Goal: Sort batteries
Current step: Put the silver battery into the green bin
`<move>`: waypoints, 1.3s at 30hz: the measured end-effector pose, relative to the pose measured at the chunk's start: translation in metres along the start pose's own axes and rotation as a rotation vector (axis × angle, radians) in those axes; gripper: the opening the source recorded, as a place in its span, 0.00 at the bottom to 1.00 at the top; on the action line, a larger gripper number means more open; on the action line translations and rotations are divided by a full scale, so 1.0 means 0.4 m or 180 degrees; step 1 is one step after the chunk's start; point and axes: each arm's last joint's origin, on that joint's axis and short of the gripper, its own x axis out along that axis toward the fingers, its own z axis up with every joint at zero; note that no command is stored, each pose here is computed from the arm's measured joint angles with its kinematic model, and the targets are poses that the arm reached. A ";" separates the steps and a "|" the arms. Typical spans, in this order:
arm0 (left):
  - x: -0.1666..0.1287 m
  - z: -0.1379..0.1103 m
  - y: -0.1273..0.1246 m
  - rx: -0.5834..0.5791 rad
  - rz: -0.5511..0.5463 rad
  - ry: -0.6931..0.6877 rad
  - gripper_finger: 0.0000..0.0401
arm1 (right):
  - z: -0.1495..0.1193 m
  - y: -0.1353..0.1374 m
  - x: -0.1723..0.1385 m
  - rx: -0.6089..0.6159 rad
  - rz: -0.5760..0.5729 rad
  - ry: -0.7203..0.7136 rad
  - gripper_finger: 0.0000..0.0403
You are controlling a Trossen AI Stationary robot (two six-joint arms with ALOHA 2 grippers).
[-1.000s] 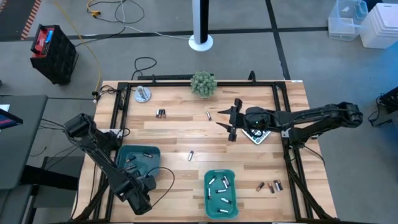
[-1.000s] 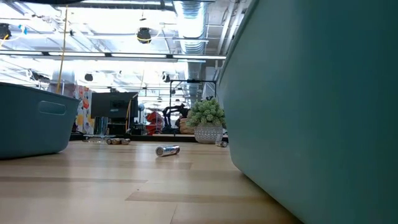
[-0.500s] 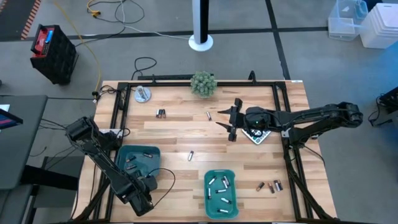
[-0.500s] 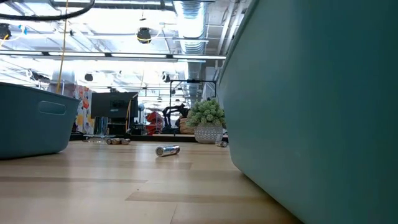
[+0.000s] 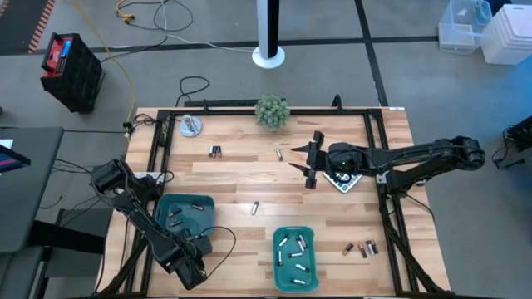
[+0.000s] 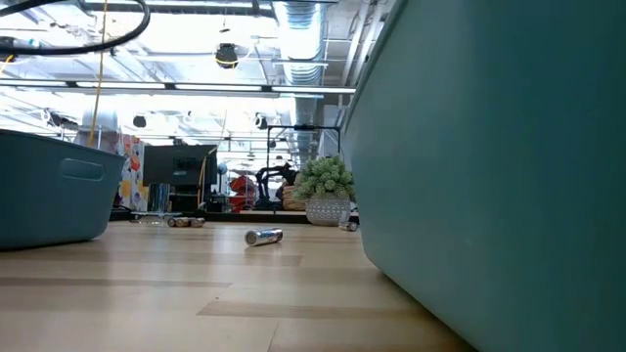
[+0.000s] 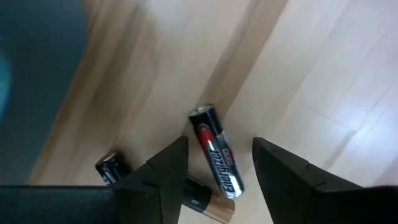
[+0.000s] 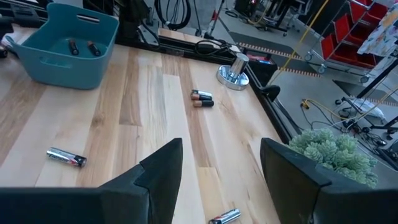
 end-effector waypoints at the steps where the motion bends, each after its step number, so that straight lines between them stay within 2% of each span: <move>1: 0.000 0.000 0.000 -0.0001 0.0004 -0.0003 0.44 | 0.000 0.000 0.000 0.0001 0.0000 -0.0001 0.58; 7: 0.001 0.000 0.003 0.0016 0.0046 -0.0015 0.38 | 0.000 -0.002 0.000 0.0005 -0.0010 -0.0008 0.58; 15: 0.002 0.000 0.007 0.0038 0.0107 -0.0038 0.16 | 0.001 -0.002 0.000 0.0007 -0.0013 -0.0018 0.58; 18: 0.002 0.001 0.007 0.0074 0.0104 -0.0039 0.10 | 0.001 -0.002 0.000 0.0008 -0.0013 -0.0019 0.58; 28: -0.008 0.006 -0.002 0.0310 0.0142 -0.0106 0.10 | 0.005 -0.002 0.000 0.0018 -0.0025 -0.0062 0.58; 36: -0.051 0.040 -0.014 0.0526 0.0022 -0.0386 0.10 | 0.005 -0.003 0.000 0.0015 -0.0029 -0.0067 0.58; 39: -0.086 0.063 -0.020 0.0639 -0.0119 -0.0592 0.10 | 0.005 -0.003 0.000 0.0013 -0.0027 -0.0064 0.58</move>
